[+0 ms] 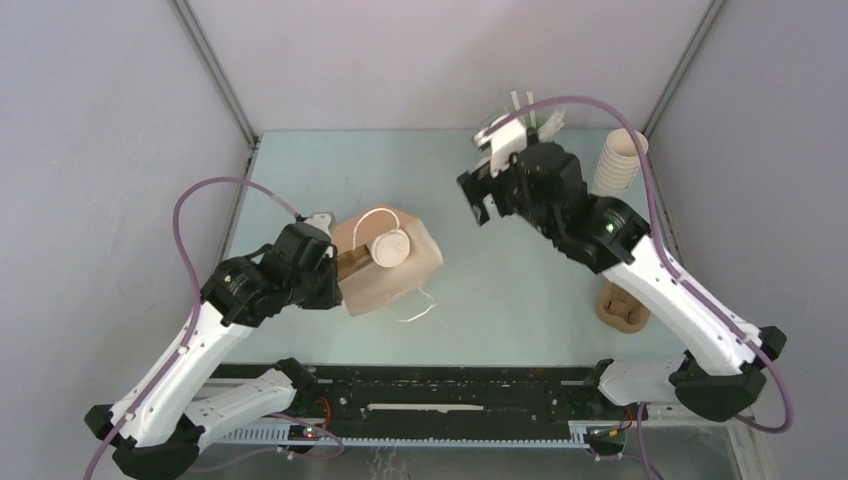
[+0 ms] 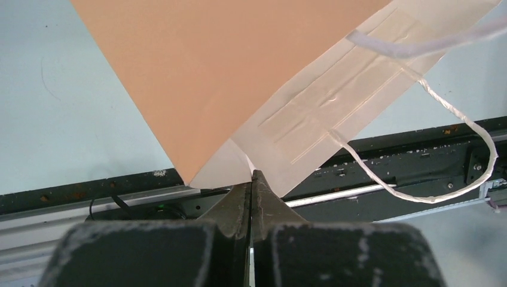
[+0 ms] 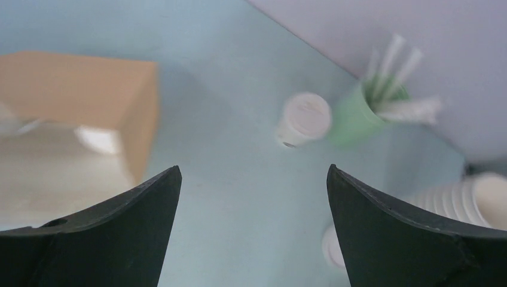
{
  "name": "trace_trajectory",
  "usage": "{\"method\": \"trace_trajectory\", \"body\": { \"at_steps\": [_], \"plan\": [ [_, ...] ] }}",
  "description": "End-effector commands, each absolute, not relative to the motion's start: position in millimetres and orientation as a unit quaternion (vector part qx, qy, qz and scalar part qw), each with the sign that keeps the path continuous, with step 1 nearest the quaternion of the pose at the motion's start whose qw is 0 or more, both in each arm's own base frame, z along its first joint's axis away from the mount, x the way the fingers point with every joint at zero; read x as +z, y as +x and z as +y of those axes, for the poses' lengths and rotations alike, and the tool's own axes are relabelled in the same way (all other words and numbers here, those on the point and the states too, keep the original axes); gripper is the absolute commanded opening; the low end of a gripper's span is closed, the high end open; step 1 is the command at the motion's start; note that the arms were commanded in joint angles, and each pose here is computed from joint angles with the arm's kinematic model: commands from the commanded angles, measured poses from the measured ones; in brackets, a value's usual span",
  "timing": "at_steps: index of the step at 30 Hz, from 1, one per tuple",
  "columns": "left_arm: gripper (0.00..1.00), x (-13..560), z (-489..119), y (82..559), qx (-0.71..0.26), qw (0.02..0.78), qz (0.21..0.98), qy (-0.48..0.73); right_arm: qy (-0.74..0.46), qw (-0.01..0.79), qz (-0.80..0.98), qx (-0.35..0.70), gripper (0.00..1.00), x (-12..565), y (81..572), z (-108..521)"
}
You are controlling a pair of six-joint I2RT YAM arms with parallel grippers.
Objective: Pack the takeout coffee
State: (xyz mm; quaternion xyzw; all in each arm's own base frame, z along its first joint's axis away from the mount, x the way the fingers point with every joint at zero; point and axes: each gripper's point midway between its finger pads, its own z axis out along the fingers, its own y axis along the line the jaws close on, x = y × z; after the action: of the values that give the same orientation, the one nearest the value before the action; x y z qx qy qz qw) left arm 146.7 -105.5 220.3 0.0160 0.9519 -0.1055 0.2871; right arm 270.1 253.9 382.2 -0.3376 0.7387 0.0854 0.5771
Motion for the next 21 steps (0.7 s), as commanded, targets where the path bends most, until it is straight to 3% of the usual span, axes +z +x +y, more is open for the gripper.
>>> {"method": "trace_trajectory", "body": {
  "at_steps": [1,10,21],
  "plan": [
    [0.0,223.8,-111.8,146.0,-0.121,0.283,0.952,0.007,-0.204,0.53,0.821,0.061,1.0,334.7,333.6,224.8],
    [0.0,220.0,-109.9,142.2,-0.114,0.268,0.957,-0.001,-0.099,0.415,0.903,0.058,1.0,263.9,447.8,209.9],
    [0.0,220.5,-112.5,146.1,-0.107,0.26,0.96,0.002,-0.084,0.363,0.928,0.006,1.0,203.0,506.3,195.6]
  ]
}}
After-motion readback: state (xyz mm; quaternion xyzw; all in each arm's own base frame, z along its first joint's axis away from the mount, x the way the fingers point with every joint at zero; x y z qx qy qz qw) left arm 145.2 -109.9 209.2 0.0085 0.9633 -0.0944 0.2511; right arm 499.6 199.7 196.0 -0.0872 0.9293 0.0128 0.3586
